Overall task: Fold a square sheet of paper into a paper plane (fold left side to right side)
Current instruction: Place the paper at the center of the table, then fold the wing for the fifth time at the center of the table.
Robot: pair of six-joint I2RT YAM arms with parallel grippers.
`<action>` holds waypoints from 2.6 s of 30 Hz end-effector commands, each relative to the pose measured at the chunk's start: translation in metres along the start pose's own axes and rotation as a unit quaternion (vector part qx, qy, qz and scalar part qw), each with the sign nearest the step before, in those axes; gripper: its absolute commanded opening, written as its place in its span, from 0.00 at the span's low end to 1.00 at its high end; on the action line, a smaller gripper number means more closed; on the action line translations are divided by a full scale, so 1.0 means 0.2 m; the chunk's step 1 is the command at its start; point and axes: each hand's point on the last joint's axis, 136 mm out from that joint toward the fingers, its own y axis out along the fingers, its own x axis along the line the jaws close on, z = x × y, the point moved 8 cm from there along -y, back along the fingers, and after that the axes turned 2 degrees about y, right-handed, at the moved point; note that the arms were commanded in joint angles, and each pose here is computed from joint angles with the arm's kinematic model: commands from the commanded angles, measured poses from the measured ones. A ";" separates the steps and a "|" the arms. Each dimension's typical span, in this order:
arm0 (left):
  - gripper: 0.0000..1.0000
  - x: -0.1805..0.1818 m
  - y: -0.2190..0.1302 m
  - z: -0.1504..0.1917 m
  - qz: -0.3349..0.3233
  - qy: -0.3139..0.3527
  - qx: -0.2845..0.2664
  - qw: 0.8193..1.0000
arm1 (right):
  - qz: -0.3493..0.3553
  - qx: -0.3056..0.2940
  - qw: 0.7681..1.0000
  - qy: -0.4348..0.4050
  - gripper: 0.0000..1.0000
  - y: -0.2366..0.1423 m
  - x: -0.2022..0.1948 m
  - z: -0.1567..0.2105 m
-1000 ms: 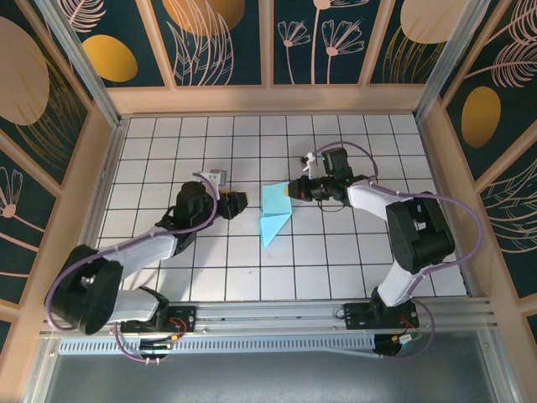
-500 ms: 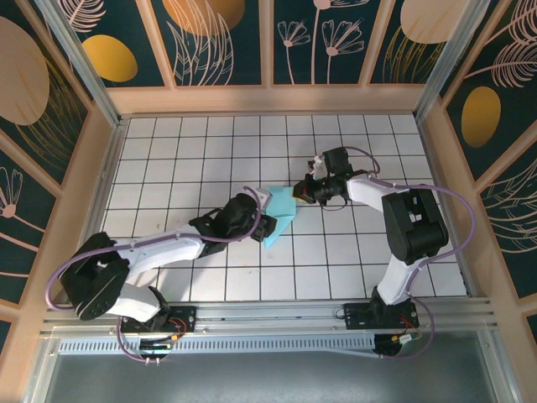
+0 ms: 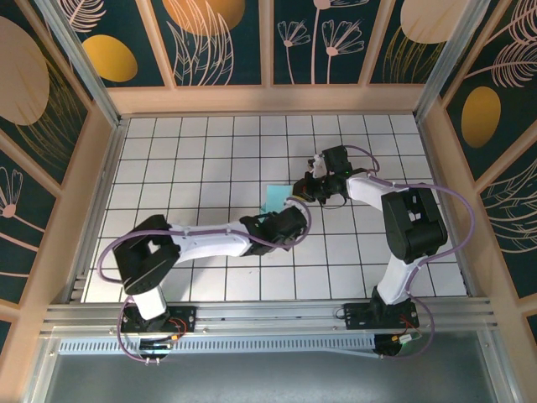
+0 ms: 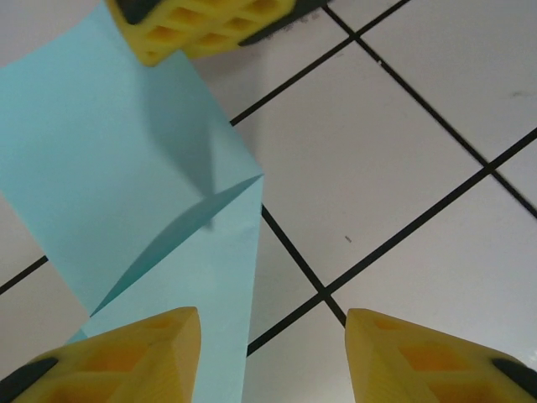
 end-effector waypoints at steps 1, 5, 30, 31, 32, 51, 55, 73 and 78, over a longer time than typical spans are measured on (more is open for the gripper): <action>0.49 0.02 0.02 0.05 -0.080 0.046 0.032 0.995 | 0.005 -0.001 1.000 0.010 0.00 0.00 0.00 -0.03; 0.49 0.02 0.06 0.07 -0.106 0.054 0.045 0.992 | 0.005 -0.001 1.000 0.012 0.00 0.01 0.00 -0.03; 0.34 0.01 0.19 0.16 -0.148 0.039 0.052 0.987 | 0.008 0.002 1.000 0.013 0.00 0.02 0.00 -0.02; 0.33 0.01 0.19 0.16 -0.150 0.039 0.052 0.987 | 0.007 0.001 1.000 0.012 0.00 0.02 0.00 -0.02; 0.32 0.01 0.19 0.17 -0.150 0.040 0.053 0.986 | 0.007 0.002 1.000 0.012 0.00 0.02 0.01 -0.02; 0.44 0.03 0.10 0.10 -0.130 0.009 0.000 0.991 | 0.007 0.012 0.999 0.035 0.00 0.04 0.00 -0.03; 0.48 0.05 0.06 0.09 -0.125 -0.005 -0.019 0.992 | 0.008 0.014 0.999 0.039 0.00 0.03 0.01 -0.03; 0.56 0.02 0.18 0.13 -0.151 0.035 0.004 0.988 | 0.008 0.017 0.999 0.043 0.00 0.02 0.03 -0.03; 0.50 0.03 0.19 0.13 -0.169 0.035 0.003 0.985 | 0.008 0.018 0.999 0.042 0.00 0.03 0.03 -0.02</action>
